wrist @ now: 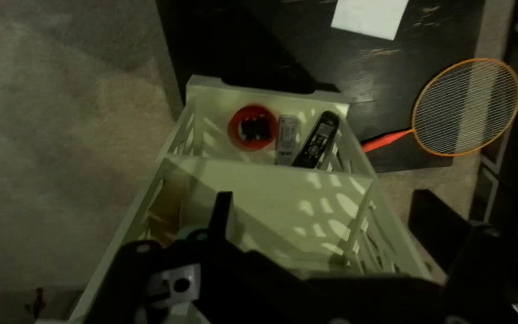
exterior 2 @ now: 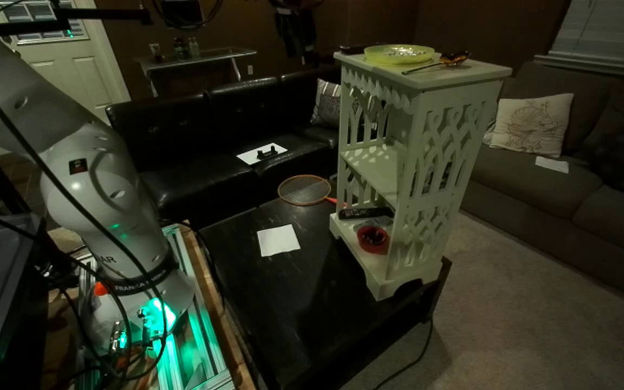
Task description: Move the spoon to the middle shelf
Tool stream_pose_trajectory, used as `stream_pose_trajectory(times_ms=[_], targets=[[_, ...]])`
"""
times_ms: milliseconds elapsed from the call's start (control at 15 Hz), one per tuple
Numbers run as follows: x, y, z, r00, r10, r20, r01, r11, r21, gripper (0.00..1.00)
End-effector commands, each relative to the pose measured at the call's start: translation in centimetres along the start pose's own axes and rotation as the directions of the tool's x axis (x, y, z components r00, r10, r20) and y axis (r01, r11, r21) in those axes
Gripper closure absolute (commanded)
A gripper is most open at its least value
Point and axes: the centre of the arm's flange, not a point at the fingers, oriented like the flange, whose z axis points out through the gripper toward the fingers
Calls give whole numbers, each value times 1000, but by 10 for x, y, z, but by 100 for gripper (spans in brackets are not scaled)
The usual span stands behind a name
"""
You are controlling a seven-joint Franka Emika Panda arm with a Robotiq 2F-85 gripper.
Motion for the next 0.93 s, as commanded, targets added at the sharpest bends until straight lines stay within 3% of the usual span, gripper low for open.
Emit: stream_pose_trajectory(times_ms=[0,200,400,467,533,600,867], targets=[[47,20,-5,996,-54,-73,45,992,-117,0],[78,43,-3,991,-95,-92,81,986,-144,0],[111,65,2,988,-107,-112,93,988,-122,0],[121,73,4,989,-97,-115,85,991,-107,0],[131,79,3,992,-14,-128,7,998,-58,0],[102,74,7,992,-63,-111,52,994,-101,0],[122,85,10,993,-31,-117,21,996,-86,0]])
